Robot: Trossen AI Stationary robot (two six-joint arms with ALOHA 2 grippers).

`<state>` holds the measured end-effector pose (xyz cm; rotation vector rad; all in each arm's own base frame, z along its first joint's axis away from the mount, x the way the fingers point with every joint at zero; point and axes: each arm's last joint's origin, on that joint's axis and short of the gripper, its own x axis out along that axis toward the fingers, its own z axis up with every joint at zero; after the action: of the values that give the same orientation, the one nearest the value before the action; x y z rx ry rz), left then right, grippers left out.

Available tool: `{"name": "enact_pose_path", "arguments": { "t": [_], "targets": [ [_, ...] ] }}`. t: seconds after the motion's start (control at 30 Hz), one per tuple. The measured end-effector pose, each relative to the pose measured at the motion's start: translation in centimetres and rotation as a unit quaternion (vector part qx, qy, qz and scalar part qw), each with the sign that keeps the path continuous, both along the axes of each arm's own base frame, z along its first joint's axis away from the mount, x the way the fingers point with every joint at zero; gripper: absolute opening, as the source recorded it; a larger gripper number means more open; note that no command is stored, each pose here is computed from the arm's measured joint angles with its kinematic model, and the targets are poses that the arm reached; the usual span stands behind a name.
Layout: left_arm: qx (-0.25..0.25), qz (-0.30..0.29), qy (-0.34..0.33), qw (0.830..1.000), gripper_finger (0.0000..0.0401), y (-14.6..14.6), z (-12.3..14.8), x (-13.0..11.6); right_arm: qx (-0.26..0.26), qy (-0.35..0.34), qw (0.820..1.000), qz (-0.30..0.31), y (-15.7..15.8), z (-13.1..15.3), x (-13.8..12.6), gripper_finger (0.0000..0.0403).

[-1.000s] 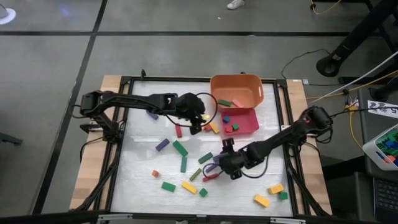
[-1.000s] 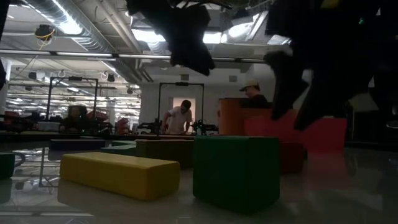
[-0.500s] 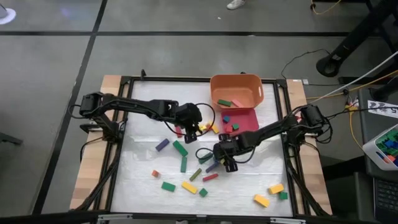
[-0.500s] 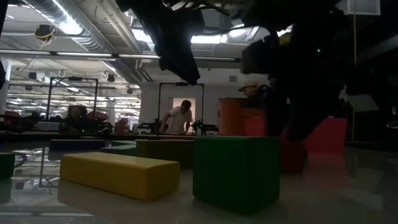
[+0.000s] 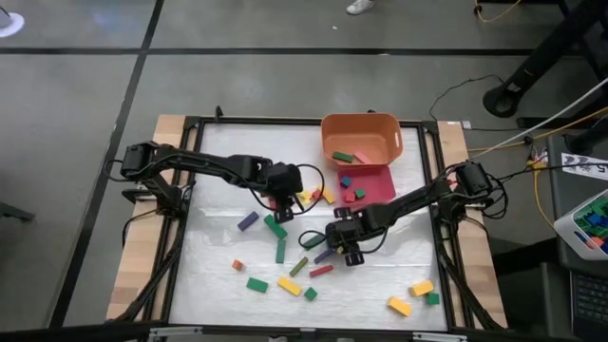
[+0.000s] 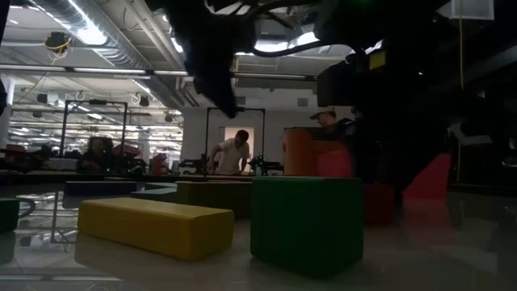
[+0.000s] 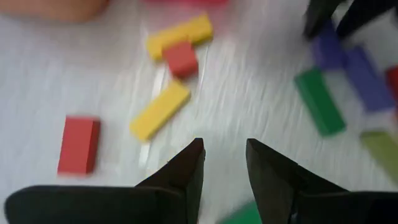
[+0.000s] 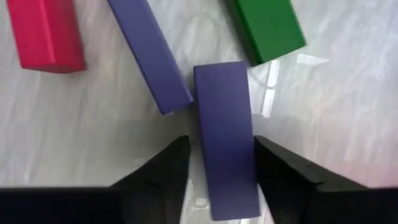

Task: Sort blocks by size
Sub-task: Put the violet rectangle block into the orange bin

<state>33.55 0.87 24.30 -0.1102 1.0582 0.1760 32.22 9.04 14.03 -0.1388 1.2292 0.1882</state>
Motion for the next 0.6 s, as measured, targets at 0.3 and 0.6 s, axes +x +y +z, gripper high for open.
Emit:
{"name": "enact_pose_path", "arguments": {
  "t": [0.3, 0.6],
  "targets": [
    [-0.016, 0.032, 0.085, 0.996, 0.0063, -0.1, -0.6, -1.7, -0.029, 0.001, 0.999, 0.026, 0.1, 1.7, 0.9, 0.0096],
    [-0.017, 0.034, 0.135, 0.990, 0.0027, -0.6, -0.7, -2.7, -0.167, 0.037, 0.985, 0.036, -1.5, 6.7, 2.1, 0.0114]
  ]
}}
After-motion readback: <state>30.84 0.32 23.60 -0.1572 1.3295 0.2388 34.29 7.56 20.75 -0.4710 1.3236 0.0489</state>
